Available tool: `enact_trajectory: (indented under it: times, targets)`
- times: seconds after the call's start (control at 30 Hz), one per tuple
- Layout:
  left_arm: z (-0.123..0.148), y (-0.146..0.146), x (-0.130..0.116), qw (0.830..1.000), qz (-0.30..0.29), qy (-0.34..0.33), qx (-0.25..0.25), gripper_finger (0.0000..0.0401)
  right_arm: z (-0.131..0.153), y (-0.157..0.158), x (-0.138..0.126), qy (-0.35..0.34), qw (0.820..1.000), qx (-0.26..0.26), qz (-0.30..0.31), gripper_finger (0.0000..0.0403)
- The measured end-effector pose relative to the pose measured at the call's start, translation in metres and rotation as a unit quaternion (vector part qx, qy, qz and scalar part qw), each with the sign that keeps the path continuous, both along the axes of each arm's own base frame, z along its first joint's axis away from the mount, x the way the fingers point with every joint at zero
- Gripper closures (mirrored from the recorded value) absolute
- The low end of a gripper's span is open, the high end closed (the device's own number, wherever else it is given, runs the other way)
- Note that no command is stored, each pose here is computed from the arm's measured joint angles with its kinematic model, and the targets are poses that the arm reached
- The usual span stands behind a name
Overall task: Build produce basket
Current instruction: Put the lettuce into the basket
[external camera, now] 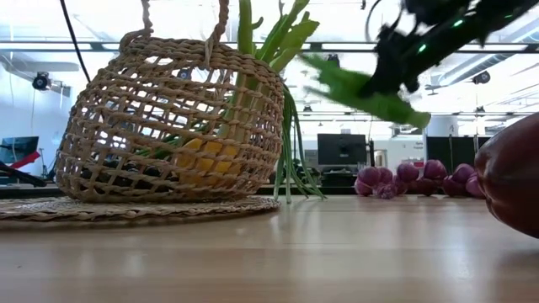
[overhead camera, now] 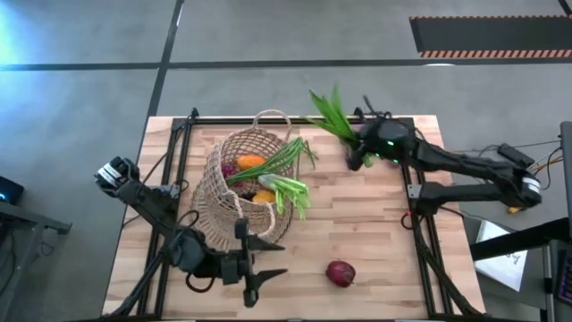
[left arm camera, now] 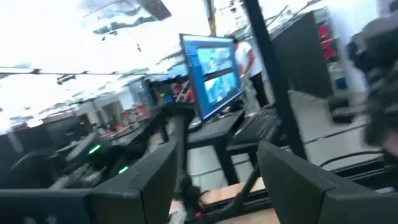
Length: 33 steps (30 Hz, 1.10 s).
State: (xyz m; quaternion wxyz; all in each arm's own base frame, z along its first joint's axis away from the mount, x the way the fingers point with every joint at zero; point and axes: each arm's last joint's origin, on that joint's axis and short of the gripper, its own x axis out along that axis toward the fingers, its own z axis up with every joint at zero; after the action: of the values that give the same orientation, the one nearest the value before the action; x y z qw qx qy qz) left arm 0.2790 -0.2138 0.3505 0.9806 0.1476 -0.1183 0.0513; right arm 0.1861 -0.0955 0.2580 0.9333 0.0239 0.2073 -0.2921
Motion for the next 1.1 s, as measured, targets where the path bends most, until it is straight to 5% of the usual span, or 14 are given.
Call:
enact_trajectory:
  times: [0.2, 0.4, 0.6, 0.9, 1.1]
  targets:
    - [-0.004, 0.017, 0.012, 0.998, 0.066, 0.023, 0.002, 0.0196, 0.022, 0.034, -0.022, -0.137, 0.982, -0.062, 0.111, 0.0335]
    - [-0.013, 0.04, 0.03, 0.999, 0.031, 0.032, 0.015, 0.0196, 0.031, 0.064, -0.025, -0.259, 0.894, -0.075, 0.359, 0.0334]
    - [-0.019, 0.065, 0.045, 0.998, -0.009, 0.028, 0.052, 0.0195, 0.027, 0.085, -0.017, -0.277, 0.83, -0.069, 0.479, 0.0334]
    - [-0.027, 0.111, 0.069, 0.997, -0.024, 0.032, 0.07, 0.0125, 0.018, 0.107, -0.001, -0.256, 0.796, -0.092, 0.54, 0.0333]
    - [-0.024, 0.141, 0.078, 0.998, -0.061, 0.02, 0.004, 0.0054, 0.016, 0.108, 0.007, -0.267, 0.791, -0.099, 0.541, 0.0333]
